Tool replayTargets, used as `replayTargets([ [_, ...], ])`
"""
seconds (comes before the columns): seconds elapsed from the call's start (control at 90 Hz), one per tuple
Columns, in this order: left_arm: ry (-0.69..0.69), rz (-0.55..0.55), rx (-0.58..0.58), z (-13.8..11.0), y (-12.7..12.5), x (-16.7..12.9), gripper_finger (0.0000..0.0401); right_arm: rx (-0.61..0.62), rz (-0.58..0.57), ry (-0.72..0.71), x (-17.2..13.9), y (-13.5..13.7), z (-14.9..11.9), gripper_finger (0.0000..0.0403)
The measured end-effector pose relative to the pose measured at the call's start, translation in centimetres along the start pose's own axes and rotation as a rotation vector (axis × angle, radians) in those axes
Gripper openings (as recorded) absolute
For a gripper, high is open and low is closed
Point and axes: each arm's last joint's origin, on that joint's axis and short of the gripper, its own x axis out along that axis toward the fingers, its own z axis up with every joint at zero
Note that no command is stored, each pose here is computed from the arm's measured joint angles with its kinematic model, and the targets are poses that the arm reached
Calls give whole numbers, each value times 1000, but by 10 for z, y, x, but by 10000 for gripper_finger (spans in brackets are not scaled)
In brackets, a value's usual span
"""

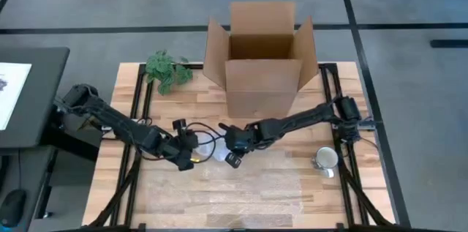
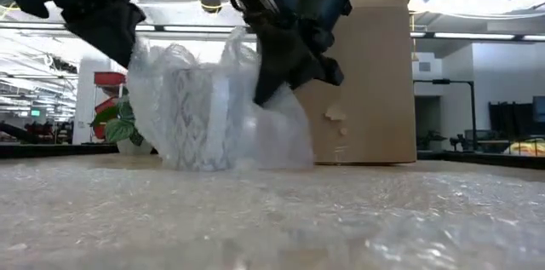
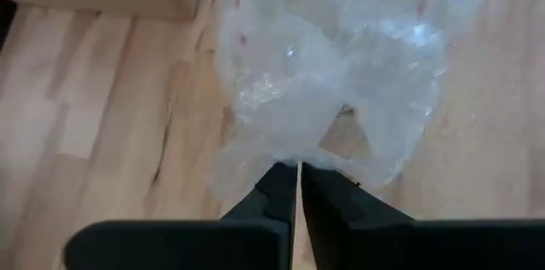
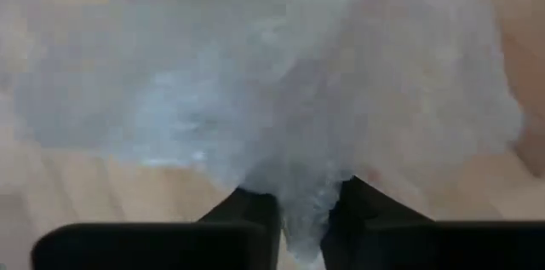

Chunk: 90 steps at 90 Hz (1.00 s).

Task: Wrap mug
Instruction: Wrap the white mug with bubble wrap

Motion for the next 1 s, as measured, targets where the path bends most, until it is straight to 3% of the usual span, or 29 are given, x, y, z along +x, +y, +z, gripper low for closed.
replayTargets([
  [0.322, 18, -11, -74, 3, 11, -35, 0, 21, 53, -47, -48, -5, 11, 133],
  [0.533, 31, -28, -270, -10, 30, -72, 0, -75, 371, -121, -83, 9, 35, 126],
  [0.744, -48, -124, -388, -18, 44, -95, 0, -94, 421, -171, -35, 16, 46, 75],
  [1.0, -84, -129, -410, -20, 47, -100, 0, -43, 376, -182, 8, 1, 69, 12],
])
